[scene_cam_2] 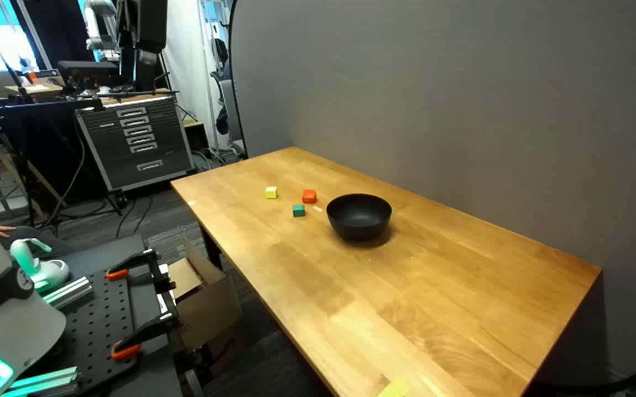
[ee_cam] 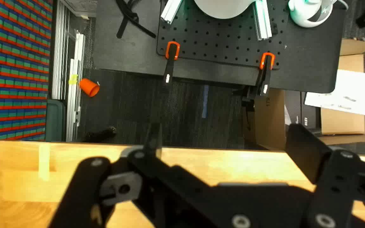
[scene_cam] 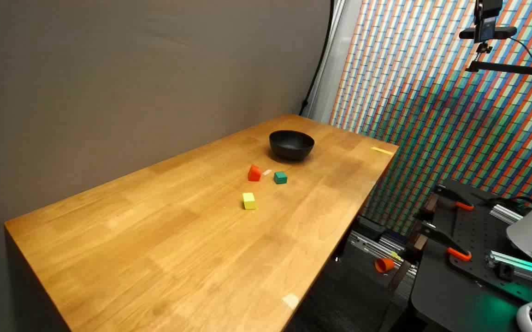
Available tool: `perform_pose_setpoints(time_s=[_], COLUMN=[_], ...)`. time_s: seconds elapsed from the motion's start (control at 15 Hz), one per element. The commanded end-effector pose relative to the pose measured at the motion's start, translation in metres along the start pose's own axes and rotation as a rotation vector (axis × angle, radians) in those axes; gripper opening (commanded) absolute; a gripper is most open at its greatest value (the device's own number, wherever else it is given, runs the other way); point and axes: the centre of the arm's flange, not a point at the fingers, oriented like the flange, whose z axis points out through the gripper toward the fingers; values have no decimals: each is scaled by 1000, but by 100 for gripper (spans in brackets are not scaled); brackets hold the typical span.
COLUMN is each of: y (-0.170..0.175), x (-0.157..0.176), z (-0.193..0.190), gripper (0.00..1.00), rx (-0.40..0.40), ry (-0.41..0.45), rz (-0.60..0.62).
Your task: Put the green cube and the orange cube in the black bowl
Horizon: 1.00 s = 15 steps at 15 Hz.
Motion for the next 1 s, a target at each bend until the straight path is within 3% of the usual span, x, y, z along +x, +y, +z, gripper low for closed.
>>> perform_pose_setpoints(time_s=[0.0, 0.27, 0.33, 0.6, 0.93], y=[0, 0, 4, -2, -39], x=[0, -1, 13, 107, 214], z=[-1, -5, 2, 41, 109], gripper=[100, 100, 100, 100, 100], rx=[-1, -3, 9, 116, 168], ry=[3, 12, 29, 90, 40], rz=[0, 1, -5, -43, -162])
